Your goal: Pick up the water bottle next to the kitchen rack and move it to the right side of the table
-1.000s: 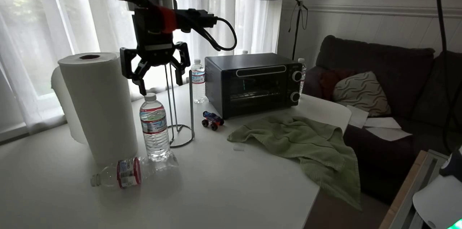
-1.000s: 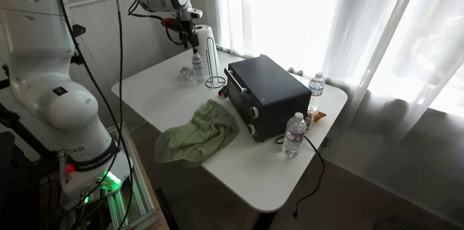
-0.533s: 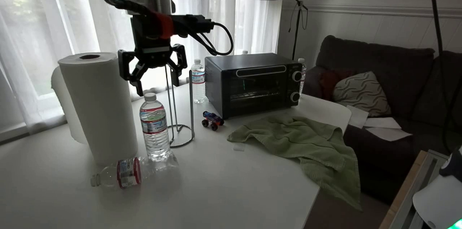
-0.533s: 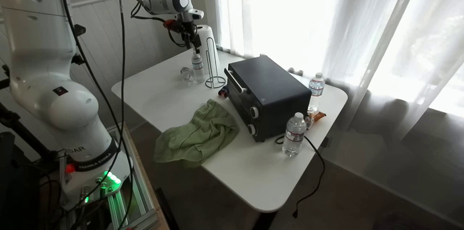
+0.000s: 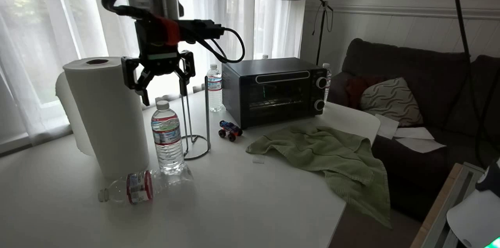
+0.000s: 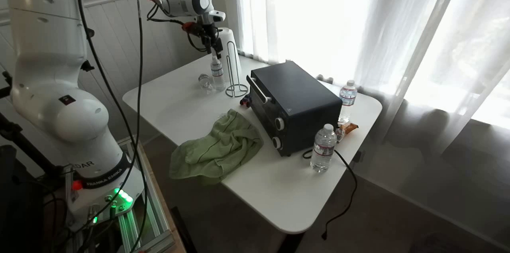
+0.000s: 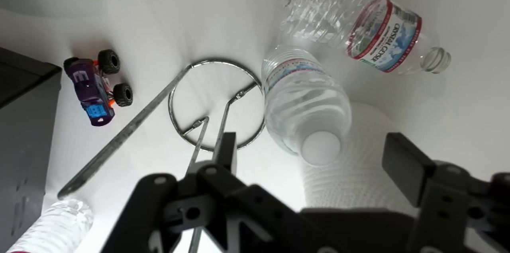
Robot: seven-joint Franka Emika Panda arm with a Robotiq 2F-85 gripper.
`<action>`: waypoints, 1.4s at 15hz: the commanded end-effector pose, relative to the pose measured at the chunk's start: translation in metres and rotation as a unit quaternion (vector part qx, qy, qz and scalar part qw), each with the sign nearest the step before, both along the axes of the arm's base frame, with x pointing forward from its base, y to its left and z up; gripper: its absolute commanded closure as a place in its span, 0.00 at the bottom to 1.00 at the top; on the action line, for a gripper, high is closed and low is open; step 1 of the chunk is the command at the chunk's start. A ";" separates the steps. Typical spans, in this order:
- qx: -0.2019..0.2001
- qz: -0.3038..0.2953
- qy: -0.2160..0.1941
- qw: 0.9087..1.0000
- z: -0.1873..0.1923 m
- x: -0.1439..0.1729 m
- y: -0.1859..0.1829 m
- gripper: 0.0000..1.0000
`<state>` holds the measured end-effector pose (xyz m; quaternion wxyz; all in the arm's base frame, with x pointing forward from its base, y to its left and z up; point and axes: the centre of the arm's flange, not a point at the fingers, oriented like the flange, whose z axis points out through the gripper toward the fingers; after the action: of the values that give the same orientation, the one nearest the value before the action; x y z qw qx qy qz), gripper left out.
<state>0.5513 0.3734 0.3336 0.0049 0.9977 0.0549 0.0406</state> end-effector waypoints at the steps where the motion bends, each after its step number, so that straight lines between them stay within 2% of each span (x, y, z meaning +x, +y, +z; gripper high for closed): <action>1: -0.005 0.003 -0.004 1.000 -0.005 0.008 0.009 0.37; 6: -0.003 0.005 0.004 1.000 -0.016 0.010 0.010 0.73; 9: 0.001 0.011 0.004 1.000 -0.010 0.008 0.012 0.92; 14: -0.015 0.011 -0.004 1.000 0.013 -0.009 0.011 0.92; 21: -0.056 -0.008 0.010 0.998 0.064 -0.057 -0.011 0.92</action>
<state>0.5304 0.3793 0.3620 0.0397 0.9975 0.0559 0.0178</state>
